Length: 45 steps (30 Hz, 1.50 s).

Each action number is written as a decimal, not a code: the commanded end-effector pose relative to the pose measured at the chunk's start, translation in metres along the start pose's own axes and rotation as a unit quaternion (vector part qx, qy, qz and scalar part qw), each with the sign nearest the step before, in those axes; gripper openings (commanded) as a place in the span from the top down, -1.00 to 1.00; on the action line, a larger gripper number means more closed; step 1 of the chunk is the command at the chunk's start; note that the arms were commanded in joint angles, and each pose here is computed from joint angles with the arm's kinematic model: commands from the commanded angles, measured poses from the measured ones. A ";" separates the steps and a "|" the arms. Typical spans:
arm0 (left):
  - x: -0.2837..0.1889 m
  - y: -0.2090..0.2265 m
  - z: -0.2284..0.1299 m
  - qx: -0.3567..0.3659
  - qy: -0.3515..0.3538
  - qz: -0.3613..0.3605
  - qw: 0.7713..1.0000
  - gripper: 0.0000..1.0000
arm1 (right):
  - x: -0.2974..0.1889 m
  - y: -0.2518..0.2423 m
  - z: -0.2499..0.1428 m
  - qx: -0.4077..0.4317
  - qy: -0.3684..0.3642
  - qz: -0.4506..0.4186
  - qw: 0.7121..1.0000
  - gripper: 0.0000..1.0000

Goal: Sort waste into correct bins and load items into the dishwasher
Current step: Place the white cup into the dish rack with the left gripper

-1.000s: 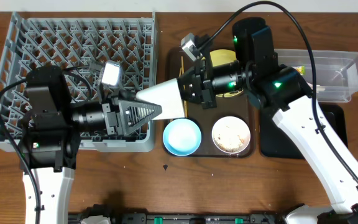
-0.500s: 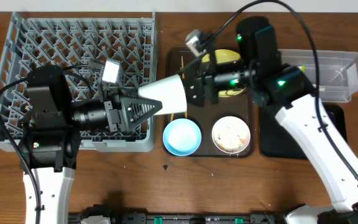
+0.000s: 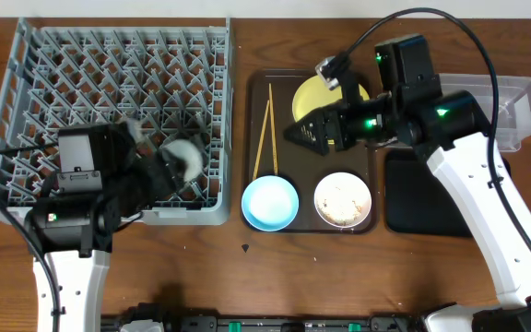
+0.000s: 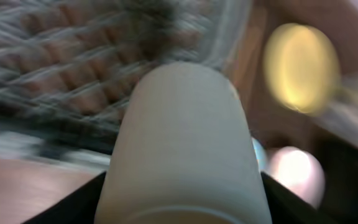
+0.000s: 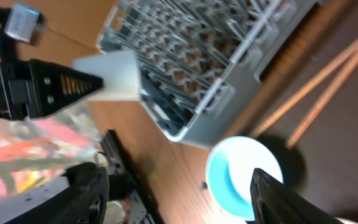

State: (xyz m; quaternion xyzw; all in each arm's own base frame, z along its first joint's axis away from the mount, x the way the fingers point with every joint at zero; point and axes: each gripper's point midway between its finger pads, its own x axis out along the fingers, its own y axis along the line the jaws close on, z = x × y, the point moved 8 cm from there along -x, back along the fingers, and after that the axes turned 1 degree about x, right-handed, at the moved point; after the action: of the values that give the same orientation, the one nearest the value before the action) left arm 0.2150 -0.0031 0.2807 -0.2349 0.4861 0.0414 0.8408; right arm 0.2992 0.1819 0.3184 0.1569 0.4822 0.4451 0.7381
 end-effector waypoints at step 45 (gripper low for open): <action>-0.054 -0.042 -0.014 0.176 -0.038 -0.105 0.978 -0.91 | 0.054 -0.057 -0.097 0.140 0.090 -0.393 0.904 0.06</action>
State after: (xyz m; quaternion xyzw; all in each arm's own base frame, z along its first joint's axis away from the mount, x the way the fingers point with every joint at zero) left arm 0.1964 -0.0323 0.3269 -0.1492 0.4382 -0.0929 0.8815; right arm 0.2538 0.1867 0.2239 0.0156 0.6296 0.1706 0.7578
